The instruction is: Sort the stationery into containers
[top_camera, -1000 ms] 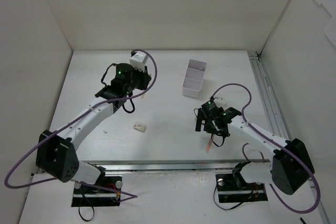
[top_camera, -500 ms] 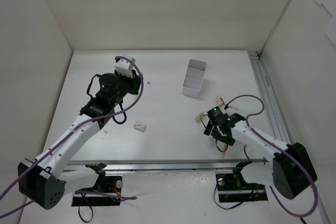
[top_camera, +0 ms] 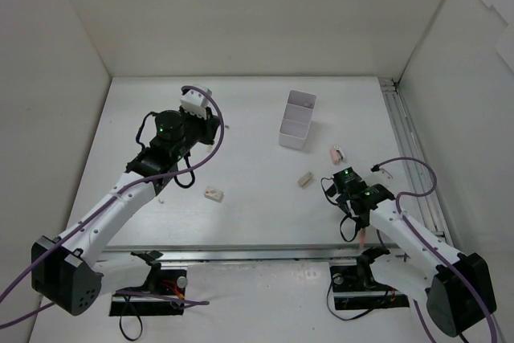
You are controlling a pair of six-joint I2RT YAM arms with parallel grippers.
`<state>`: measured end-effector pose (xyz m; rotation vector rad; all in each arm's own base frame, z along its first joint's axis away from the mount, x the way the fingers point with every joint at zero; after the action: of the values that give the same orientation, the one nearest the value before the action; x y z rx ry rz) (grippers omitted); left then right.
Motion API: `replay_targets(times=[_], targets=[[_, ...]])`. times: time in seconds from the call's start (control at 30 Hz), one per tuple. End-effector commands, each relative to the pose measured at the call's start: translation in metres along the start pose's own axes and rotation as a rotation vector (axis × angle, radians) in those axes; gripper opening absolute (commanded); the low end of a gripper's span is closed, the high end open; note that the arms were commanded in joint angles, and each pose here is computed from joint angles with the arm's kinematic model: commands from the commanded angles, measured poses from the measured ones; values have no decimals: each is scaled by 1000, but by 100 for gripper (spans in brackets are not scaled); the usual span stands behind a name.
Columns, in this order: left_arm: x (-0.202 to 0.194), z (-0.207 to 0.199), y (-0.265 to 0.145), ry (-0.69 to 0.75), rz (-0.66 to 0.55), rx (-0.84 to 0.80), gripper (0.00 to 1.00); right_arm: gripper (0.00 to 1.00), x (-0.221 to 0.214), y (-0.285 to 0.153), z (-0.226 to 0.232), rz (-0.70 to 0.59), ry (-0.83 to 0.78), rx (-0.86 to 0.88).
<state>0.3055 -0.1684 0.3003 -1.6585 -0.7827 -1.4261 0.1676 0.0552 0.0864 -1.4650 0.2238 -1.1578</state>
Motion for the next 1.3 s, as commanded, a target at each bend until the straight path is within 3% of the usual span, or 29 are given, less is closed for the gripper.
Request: replay_targets(times=[0.0,0.13,0.33,0.47,0.53,0.57,0.63,0.67,0.73,0.77,0.8,0.87,0.9,0.93,1.0,1.27], targets=[[49,-9,-2,47,-163,-57,0,98,38,-14,17,-186,75,48],[60,-10,4,63,-199,-120,0,98,40,-11,17,-176,62,45],[92,-31,39,122,-356,-342,0,98,58,-19,43,-203,9,123],[104,-33,98,97,-495,-390,0,98,72,-29,49,-260,13,183],[129,-31,116,64,-644,-370,0,98,76,-32,52,-272,-2,222],[109,-25,145,15,-616,-374,0,98,78,-34,53,-277,0,241],[137,-24,157,-9,-754,-381,0,98,79,-36,53,-279,-25,267],[114,-22,186,-56,-731,-389,0,98,81,-37,52,-285,-20,274],[140,-27,192,-76,-880,-418,0,98,82,-37,51,-291,-36,286],[118,-31,217,-116,-857,-434,0,98,84,-38,50,-300,-29,291],[142,-39,215,-106,-937,-466,0,98,85,-37,49,-302,-27,288],[119,-46,245,-140,-915,-483,0,98,87,-38,48,-309,-39,295],[139,-58,241,-126,-985,-501,0,98,90,-37,46,-310,-34,288],[120,-59,260,-141,-958,-479,0,98,89,-37,47,-302,-48,300],[129,-67,262,-114,-1002,-451,0,98,92,-35,44,-299,-41,290],[98,-85,276,-36,-939,-388,0,98,98,-24,41,-261,-39,283]])
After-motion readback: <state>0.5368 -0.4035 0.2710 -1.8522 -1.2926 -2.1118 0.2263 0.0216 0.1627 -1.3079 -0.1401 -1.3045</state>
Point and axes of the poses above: each gripper's point midway between its finger pads, its own y axis out along the fingers, its own z axis along the line the jaws close on, x = y × z, the point moved 6 cm from there along -y, back along the fingers, and after that the axes turned 3 degrees about y, right-handed, at the moved point
